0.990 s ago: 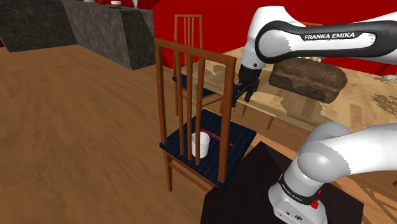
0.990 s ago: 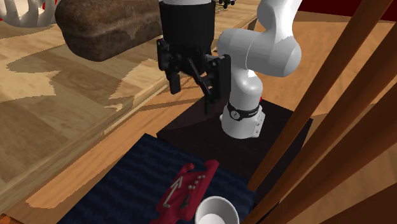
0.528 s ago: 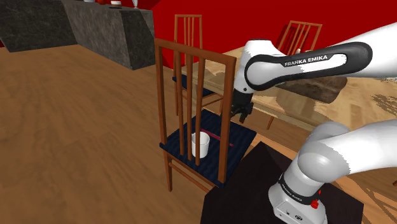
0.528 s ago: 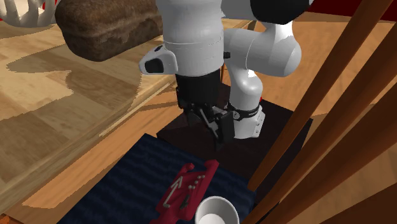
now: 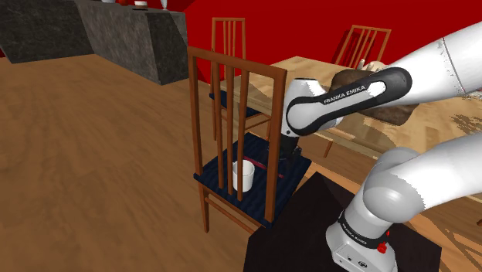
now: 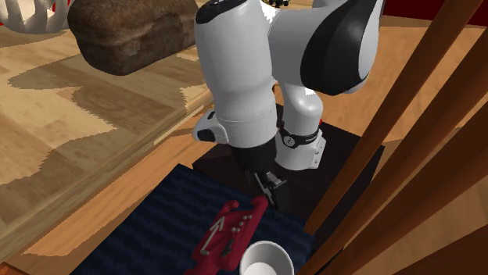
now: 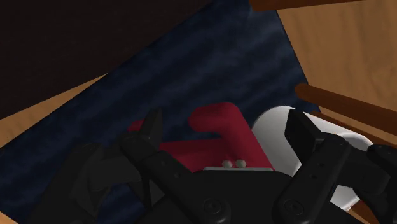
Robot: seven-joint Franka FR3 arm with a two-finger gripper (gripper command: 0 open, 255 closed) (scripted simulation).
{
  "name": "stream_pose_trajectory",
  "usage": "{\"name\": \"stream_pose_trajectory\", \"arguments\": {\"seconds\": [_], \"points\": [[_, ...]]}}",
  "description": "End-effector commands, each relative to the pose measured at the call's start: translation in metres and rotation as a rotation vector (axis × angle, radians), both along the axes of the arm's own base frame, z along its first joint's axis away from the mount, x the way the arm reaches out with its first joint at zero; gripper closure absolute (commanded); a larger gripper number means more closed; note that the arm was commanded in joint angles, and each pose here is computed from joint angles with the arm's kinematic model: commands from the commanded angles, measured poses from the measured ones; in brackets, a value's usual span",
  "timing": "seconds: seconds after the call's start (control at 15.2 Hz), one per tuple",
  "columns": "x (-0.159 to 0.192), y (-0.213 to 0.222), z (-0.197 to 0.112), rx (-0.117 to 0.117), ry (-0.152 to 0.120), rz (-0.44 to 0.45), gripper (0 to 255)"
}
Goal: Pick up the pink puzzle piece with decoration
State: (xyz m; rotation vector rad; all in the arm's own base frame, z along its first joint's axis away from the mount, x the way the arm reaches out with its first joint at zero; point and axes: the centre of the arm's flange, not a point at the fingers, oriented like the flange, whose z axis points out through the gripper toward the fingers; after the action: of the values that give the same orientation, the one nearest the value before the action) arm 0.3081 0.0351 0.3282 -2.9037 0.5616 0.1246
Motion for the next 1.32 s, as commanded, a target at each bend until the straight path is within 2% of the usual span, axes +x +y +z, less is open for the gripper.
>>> {"name": "stream_pose_trajectory", "arguments": {"seconds": [0.0,0.2,0.4,0.46,1.06,1.25], "points": [[0.0,0.002,-0.011,0.001,0.0,-0.003,0],[0.0,0.002,-0.027,0.001,0.0,-0.003,0],[0.0,0.002,-0.03,0.001,0.0,-0.003,0],[0.001,0.002,-0.029,0.001,0.0,-0.003,255],[0.0,0.002,-0.03,0.001,0.0,-0.003,255],[0.0,0.002,-0.014,0.001,0.0,-0.003,255]]}}
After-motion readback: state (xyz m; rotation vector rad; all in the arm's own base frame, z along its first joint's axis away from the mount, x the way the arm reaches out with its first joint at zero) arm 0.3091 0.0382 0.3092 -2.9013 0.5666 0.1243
